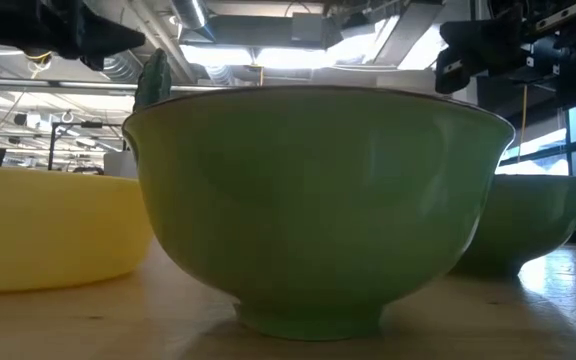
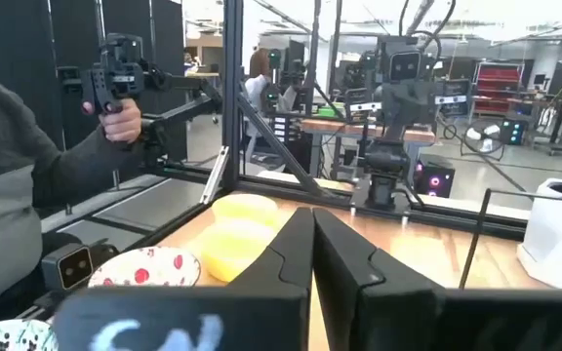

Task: Pick & Place Mini bowls
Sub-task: Stack the blue patterned bowl on top of the blue patterned bowl on the shelf

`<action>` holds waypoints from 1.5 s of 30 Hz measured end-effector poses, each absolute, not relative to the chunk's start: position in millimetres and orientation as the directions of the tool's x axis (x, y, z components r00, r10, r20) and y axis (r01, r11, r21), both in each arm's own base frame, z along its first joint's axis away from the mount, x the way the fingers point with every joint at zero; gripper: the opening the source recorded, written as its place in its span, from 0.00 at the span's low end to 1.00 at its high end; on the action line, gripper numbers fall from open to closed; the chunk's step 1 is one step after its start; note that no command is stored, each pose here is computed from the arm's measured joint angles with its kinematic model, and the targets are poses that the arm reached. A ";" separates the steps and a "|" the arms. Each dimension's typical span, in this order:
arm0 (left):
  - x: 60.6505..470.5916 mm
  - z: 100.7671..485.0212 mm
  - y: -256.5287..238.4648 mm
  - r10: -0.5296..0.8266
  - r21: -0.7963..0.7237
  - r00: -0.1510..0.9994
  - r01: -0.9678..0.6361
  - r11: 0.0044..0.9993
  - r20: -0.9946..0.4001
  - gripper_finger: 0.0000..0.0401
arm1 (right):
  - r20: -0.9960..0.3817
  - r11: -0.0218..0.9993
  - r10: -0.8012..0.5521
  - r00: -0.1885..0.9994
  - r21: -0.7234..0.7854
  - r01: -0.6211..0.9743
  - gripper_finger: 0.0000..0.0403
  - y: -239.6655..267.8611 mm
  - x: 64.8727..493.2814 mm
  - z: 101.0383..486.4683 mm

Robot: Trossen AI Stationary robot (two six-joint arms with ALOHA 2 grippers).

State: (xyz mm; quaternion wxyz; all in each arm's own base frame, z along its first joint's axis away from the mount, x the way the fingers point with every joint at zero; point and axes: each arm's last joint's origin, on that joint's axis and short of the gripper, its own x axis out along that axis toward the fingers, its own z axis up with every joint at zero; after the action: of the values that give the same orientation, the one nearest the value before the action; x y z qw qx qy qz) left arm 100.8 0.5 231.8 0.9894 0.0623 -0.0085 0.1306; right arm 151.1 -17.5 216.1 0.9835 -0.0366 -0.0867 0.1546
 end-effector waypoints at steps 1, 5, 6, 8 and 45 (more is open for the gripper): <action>100.0 231.8 0.1 0.243 0.116 0.969 -0.245 0.963 0.034 0.00 | 0.160 0.950 0.310 0.937 -0.095 -0.298 0.03 -17.6 151.1 216.2; 98.3 227.6 -1.7 0.196 0.105 0.980 -0.195 0.975 -0.006 0.01 | 0.122 0.919 0.385 0.915 0.040 -0.392 0.03 -14.5 155.6 227.8; 98.4 226.3 -2.1 0.184 0.108 0.983 -0.181 0.978 -0.019 0.02 | 0.078 0.901 0.422 0.903 0.069 -0.427 0.03 -11.2 158.4 233.2; 98.4 223.1 -2.8 0.162 0.115 0.985 -0.155 0.981 -0.052 0.02 | -0.062 0.895 0.435 0.898 0.135 -0.425 0.03 -2.9 163.5 243.1; 99.8 201.5 -5.7 0.065 -0.059 0.981 -0.077 0.995 -0.184 0.03 | -0.967 0.944 0.237 0.096 0.253 0.211 0.62 113.0 189.1 221.8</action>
State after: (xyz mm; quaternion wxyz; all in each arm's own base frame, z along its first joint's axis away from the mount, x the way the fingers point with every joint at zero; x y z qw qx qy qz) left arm 99.8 -5.7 201.5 0.9946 -0.0330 0.0915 0.0357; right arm 189.1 113.0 221.8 0.7213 0.1667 0.6722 0.0092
